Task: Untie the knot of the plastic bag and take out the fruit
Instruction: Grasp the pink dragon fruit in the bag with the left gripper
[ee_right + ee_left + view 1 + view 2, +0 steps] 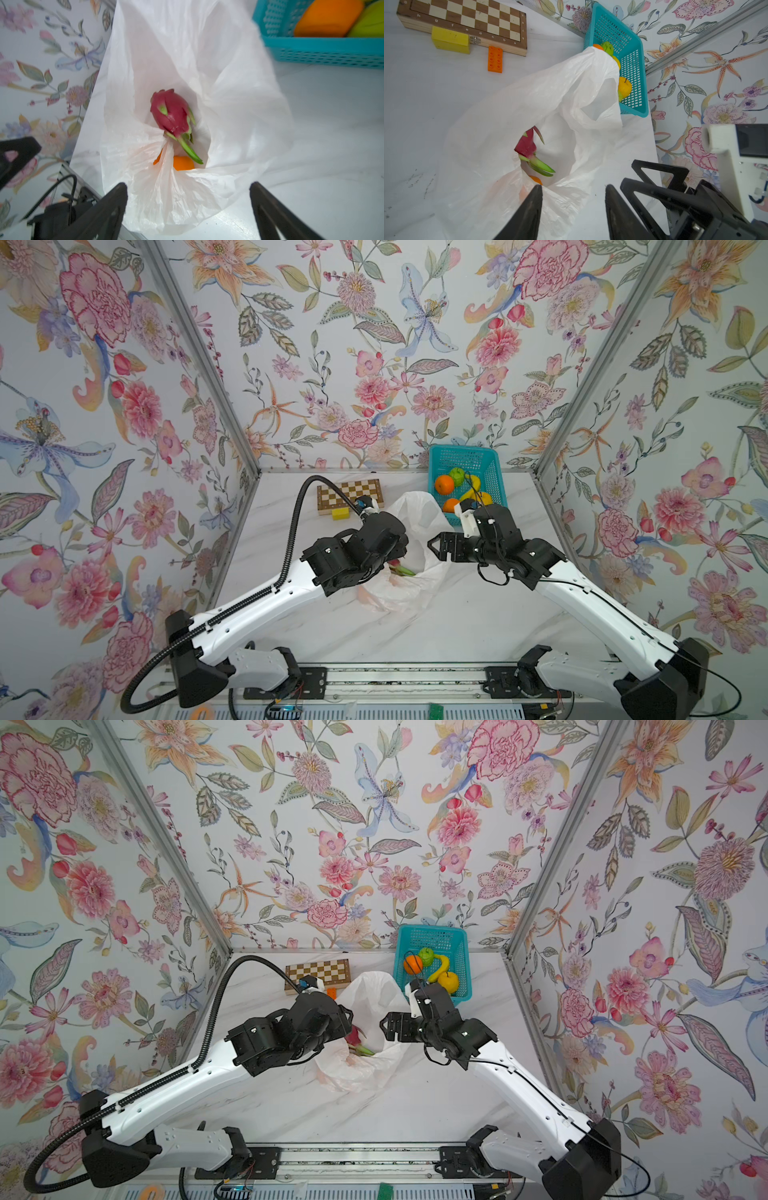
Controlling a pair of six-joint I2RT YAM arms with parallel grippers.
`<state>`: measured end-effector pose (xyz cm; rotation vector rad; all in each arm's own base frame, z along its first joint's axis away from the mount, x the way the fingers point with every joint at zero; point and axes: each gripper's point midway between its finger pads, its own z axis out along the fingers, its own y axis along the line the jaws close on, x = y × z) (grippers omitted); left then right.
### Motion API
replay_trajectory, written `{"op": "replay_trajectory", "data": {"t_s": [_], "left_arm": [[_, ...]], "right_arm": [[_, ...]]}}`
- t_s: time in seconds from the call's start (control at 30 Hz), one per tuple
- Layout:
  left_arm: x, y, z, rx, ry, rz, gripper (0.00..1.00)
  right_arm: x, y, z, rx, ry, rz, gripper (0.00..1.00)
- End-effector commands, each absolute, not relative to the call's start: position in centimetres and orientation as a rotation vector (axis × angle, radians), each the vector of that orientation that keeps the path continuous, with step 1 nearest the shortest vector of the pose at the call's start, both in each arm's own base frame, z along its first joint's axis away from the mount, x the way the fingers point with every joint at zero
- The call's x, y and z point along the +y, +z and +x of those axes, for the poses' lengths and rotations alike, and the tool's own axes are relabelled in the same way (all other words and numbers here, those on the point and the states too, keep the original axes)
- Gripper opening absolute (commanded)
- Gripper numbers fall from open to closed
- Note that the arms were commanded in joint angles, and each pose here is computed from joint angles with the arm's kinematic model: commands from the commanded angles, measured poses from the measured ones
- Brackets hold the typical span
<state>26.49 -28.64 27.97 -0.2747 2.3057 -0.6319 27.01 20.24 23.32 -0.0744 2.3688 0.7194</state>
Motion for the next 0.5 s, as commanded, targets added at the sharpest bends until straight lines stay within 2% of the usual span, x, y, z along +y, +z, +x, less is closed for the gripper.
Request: {"op": "replay_trajectory", "data": {"t_s": [0.0,0.23,0.47], "left_arm": [[-30.0,24.8,27.1,2.412,-0.502,-0.29,0.54],[-32.8,19.0,29.6,2.571,-0.222,-0.247,0.56],[-30.4,15.2,33.0,2.576,0.008,-0.252,0.57]], "right_arm": [[16.9,22.8,26.9,2.337,0.652,0.138,0.93],[14.5,23.0,25.8,2.307,0.628,0.204,0.93],[13.7,23.0,25.1,2.302,0.608,0.219,0.93]]}}
